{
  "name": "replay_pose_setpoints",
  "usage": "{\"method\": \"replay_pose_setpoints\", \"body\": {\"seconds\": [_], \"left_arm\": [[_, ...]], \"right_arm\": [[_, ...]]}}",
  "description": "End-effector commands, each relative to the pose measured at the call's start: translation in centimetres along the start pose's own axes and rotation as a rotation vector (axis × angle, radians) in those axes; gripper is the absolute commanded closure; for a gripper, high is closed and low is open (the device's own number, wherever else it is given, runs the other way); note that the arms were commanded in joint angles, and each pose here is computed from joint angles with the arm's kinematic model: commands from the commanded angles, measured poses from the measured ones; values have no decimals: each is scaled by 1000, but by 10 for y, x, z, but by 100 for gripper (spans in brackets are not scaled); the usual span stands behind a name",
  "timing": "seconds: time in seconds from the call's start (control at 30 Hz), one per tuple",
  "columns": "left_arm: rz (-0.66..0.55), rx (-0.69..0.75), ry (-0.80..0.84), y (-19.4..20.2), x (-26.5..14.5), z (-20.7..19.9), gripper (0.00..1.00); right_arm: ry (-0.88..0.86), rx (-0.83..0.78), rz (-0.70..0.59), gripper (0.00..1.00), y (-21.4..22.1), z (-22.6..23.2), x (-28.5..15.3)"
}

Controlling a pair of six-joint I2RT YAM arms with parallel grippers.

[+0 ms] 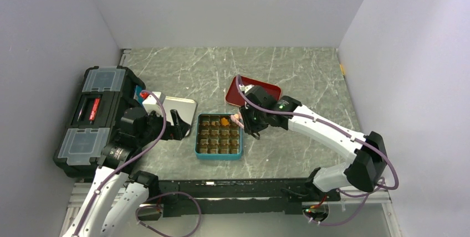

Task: Pack the cookies

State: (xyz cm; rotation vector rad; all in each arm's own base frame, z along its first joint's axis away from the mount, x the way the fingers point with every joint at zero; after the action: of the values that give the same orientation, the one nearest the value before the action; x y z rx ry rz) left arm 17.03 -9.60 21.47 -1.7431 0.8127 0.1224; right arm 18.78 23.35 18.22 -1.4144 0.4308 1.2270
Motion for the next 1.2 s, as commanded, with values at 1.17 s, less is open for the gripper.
{"method": "replay_pose_setpoints", "body": {"seconds": [1.17], "left_arm": [[-58, 26, 21, -15, -5, -6, 1]], "right_arm": [[34, 26, -42, 83, -23, 9, 10]]}}
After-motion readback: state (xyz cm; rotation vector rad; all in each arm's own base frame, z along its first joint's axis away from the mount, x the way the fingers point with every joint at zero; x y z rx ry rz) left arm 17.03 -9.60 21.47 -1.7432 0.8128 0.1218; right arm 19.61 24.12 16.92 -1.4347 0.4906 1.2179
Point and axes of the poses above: each gripper's point midway between its finger pads, its own x axis out along the fingers, its own z axis along the line the jaws close on, y = z × x, the point moved 4 cm from there along -x, back along the fingers, and after that the axes turned 3 degrees about x, right-handed, at the moved point
